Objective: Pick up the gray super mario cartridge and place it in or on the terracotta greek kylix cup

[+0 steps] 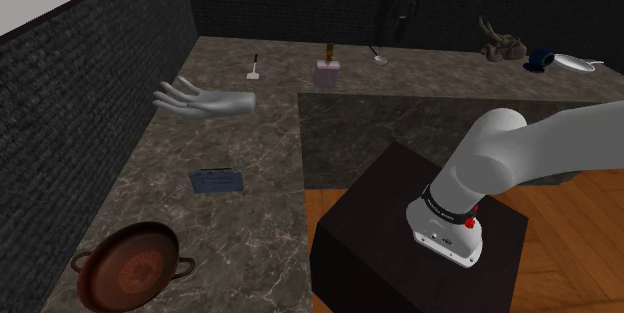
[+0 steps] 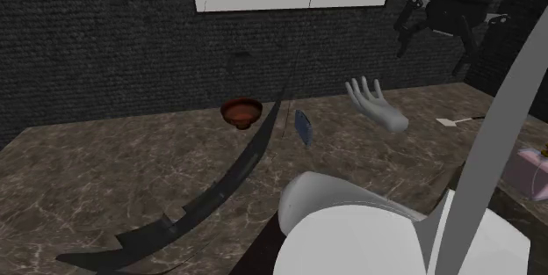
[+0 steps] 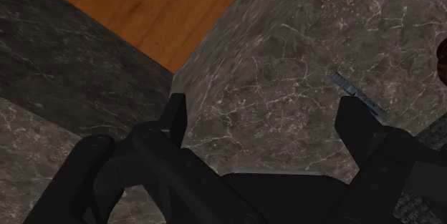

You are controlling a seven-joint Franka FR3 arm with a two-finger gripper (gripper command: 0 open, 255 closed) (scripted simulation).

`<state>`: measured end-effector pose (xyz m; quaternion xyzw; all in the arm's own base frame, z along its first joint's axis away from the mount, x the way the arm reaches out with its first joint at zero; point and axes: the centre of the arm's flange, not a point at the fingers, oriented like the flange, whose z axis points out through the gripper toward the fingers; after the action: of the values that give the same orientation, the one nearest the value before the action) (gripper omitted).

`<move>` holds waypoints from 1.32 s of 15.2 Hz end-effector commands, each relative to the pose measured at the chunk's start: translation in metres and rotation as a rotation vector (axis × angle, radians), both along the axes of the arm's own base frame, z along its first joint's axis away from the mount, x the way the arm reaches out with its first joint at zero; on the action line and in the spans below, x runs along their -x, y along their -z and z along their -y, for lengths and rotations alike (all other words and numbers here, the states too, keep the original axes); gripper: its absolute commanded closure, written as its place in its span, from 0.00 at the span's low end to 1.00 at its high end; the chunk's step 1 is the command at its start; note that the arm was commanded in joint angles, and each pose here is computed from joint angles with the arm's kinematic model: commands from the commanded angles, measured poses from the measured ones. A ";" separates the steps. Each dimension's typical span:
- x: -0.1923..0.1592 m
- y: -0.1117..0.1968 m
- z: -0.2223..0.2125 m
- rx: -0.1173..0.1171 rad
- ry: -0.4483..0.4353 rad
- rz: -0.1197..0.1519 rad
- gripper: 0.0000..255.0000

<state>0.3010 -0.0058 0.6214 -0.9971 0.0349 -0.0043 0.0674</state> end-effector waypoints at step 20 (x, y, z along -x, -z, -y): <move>-0.151 0.158 -0.136 0.055 -0.404 0.008 0.00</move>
<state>0.4449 0.1197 0.4708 -0.9870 -0.1552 0.0043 0.0411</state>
